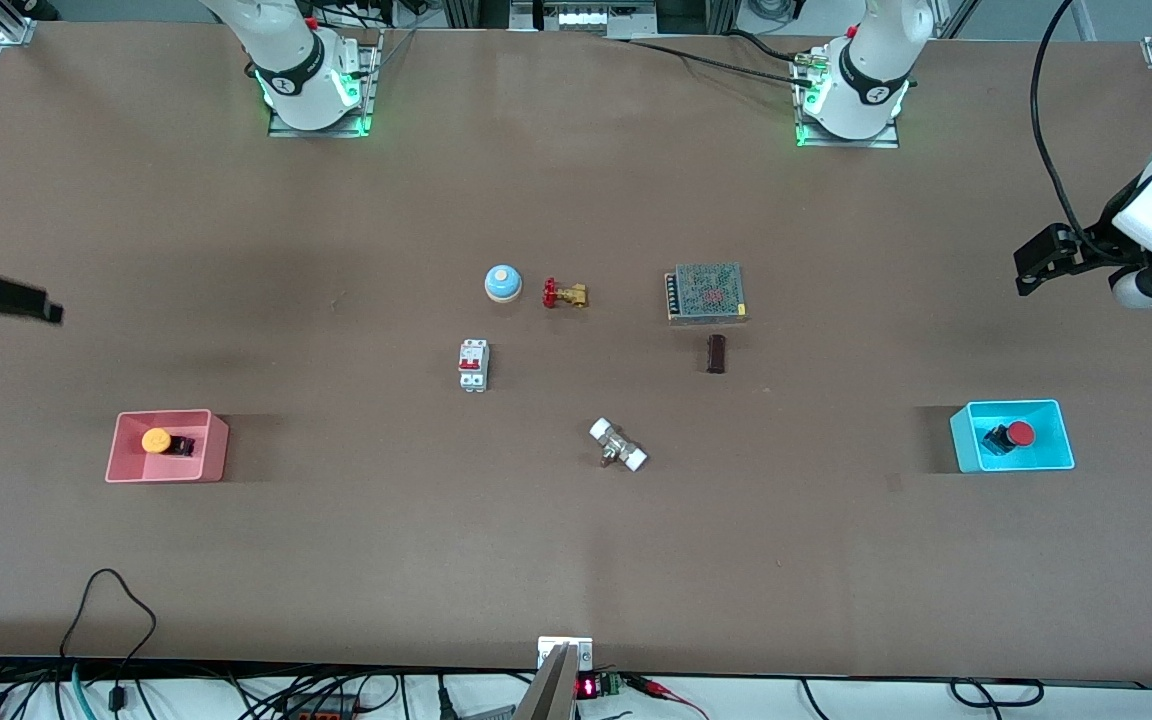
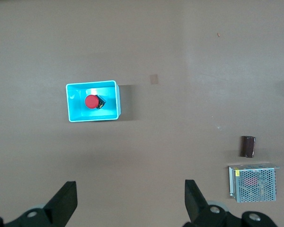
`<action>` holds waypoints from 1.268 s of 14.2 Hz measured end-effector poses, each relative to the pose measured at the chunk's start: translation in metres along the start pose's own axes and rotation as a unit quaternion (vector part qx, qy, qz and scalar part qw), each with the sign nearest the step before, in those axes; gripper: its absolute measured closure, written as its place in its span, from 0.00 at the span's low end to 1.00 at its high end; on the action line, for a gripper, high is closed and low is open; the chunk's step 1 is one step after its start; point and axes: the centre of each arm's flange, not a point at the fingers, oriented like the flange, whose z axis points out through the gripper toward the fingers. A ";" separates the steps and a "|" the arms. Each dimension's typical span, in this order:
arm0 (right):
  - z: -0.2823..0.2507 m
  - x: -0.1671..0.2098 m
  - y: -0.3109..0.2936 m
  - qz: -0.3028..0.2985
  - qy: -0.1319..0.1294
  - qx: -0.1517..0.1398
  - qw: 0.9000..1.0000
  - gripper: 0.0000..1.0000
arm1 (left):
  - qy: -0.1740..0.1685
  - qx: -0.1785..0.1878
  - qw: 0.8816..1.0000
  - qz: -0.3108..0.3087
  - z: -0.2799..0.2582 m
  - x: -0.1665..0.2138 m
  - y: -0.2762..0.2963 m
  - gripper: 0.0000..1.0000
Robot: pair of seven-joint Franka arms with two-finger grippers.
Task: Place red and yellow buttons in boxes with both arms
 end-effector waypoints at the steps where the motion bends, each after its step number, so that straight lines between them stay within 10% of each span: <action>1: -0.007 -0.012 0.001 0.005 0.001 0.000 1.000 0.00 | 0.003 -0.001 1.000 -0.001 -0.005 0.000 -0.001 0.00; 18: 0.010 -0.041 -0.035 0.021 0.006 -0.030 0.999 0.00 | 0.015 -0.020 1.000 -0.004 -0.035 -0.005 -0.021 0.00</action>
